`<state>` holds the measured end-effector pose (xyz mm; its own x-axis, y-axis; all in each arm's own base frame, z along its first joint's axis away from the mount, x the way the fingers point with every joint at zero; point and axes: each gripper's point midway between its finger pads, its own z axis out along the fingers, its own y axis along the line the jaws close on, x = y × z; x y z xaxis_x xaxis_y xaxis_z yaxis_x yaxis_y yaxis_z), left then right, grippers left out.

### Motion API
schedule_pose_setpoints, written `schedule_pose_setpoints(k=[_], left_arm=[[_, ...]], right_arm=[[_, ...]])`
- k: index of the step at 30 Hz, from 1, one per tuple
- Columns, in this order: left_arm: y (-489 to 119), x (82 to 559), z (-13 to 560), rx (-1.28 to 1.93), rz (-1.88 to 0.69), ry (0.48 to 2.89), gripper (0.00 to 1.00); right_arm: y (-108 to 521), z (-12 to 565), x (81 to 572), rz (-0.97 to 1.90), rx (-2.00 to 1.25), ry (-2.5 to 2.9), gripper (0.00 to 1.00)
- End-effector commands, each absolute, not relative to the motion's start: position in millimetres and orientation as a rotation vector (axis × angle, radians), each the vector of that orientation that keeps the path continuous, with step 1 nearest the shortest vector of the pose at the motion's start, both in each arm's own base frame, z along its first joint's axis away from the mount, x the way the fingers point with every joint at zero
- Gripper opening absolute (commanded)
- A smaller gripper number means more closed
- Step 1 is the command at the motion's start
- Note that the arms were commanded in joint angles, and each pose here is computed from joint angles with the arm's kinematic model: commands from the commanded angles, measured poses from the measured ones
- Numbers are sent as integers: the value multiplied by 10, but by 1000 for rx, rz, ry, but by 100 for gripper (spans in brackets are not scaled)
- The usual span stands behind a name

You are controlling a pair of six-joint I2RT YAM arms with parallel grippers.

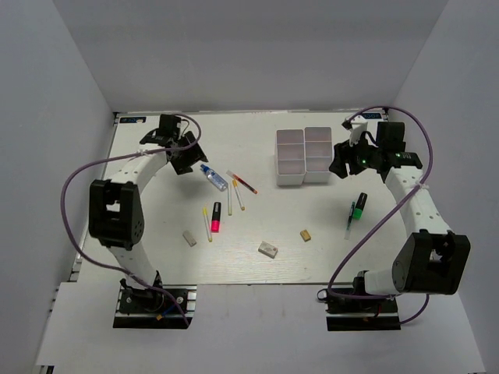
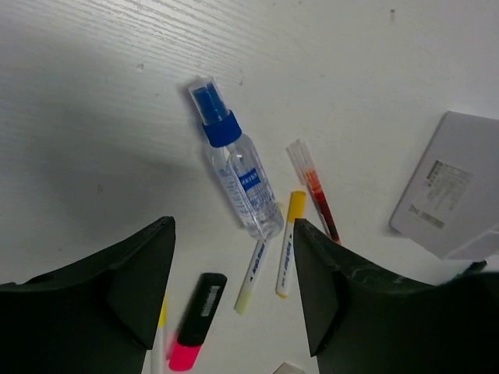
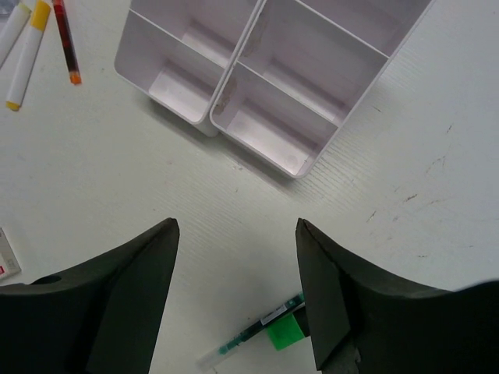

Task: Sort the stationery into containers
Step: Pick up the stationery from the center of the board.

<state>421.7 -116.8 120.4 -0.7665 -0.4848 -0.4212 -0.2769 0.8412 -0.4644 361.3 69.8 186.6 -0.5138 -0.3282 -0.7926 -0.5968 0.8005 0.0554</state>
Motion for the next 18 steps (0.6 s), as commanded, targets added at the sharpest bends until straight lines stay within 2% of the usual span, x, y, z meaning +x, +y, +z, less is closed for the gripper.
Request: schedule_pose_setpoints(k=[1, 4, 18], left_arm=[[-1204, 4268, 1157, -584, -420, 2550, 72], [-1316, 4312, 1026, -587, -348, 2622, 69], [-1525, 4221, 551, -682, -226, 2756, 71]], right_arm=[[784, 2028, 3571, 441, -693, 2083, 68], [795, 2005, 3556, 455, -687, 2086, 68], [811, 1956, 3589, 468, -665, 2081, 68]])
